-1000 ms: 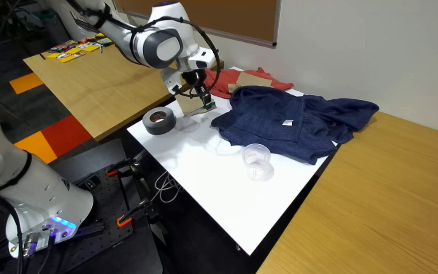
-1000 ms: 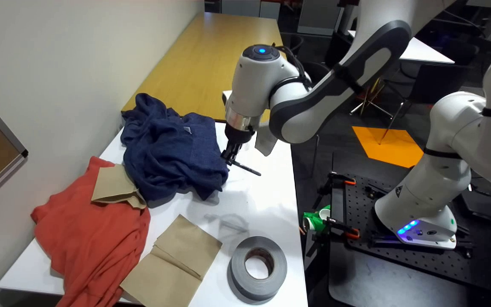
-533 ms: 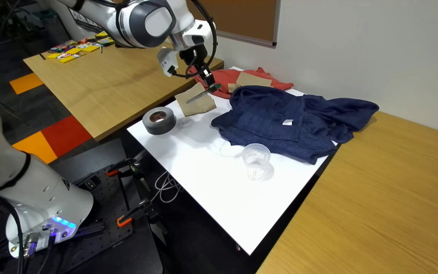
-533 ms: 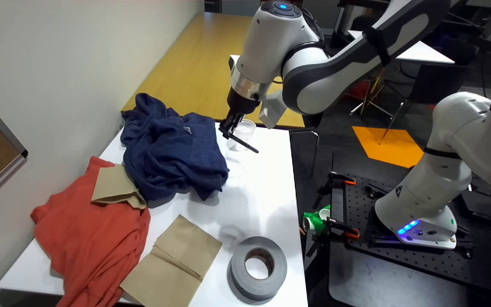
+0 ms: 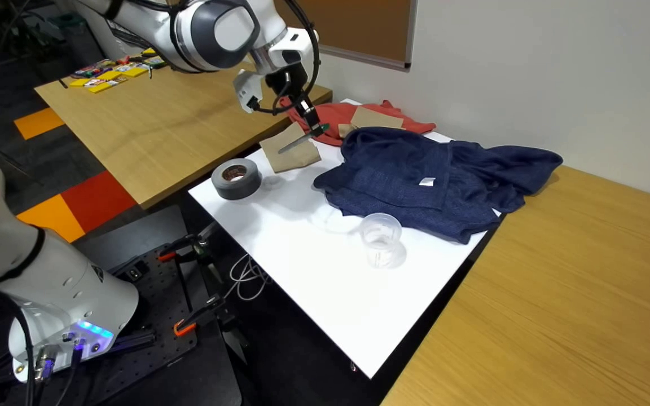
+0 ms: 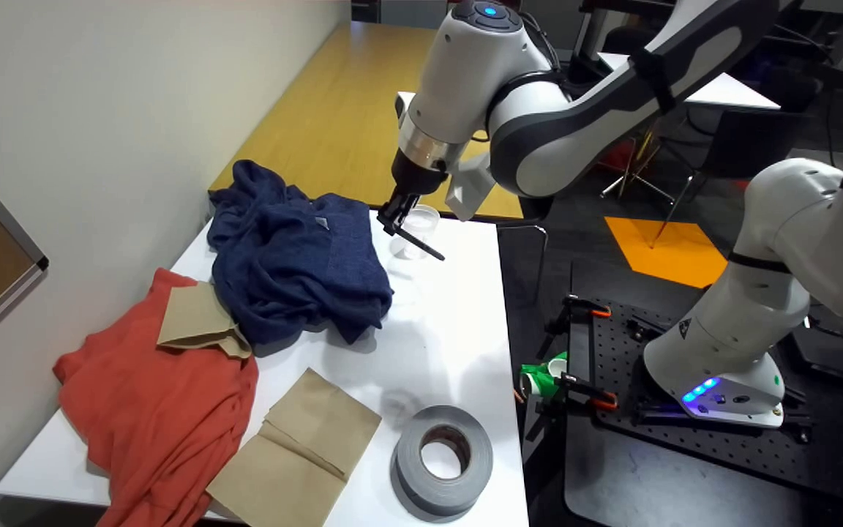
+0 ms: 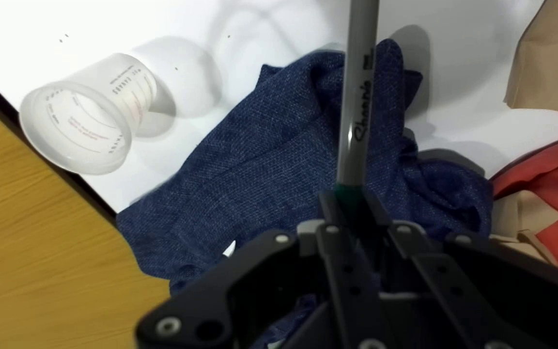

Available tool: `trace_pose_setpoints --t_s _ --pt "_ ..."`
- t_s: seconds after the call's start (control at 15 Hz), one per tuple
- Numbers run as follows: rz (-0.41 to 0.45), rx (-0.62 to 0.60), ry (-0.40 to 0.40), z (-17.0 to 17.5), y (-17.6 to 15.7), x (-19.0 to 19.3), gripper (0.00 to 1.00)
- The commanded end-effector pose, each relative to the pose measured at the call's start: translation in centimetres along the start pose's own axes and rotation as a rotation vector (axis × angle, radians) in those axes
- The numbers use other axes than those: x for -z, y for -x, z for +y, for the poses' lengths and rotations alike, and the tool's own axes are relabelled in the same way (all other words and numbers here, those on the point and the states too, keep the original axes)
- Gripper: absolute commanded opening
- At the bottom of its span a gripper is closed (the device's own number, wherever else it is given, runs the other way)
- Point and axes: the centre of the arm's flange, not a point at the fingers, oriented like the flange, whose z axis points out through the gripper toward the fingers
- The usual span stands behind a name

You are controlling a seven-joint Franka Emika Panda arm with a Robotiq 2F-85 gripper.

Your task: Pick the pen and put it in the cup

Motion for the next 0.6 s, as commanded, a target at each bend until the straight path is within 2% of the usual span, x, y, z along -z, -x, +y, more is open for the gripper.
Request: trace_pose_setpoints --t_s 0.0,0.53 --pt "0.100 -0.122 0.117 0.5 -1.1 -1.1 0.04" --pt "0.341 -0.387 0.341 4.2 -4.8 -2.5 0.04"
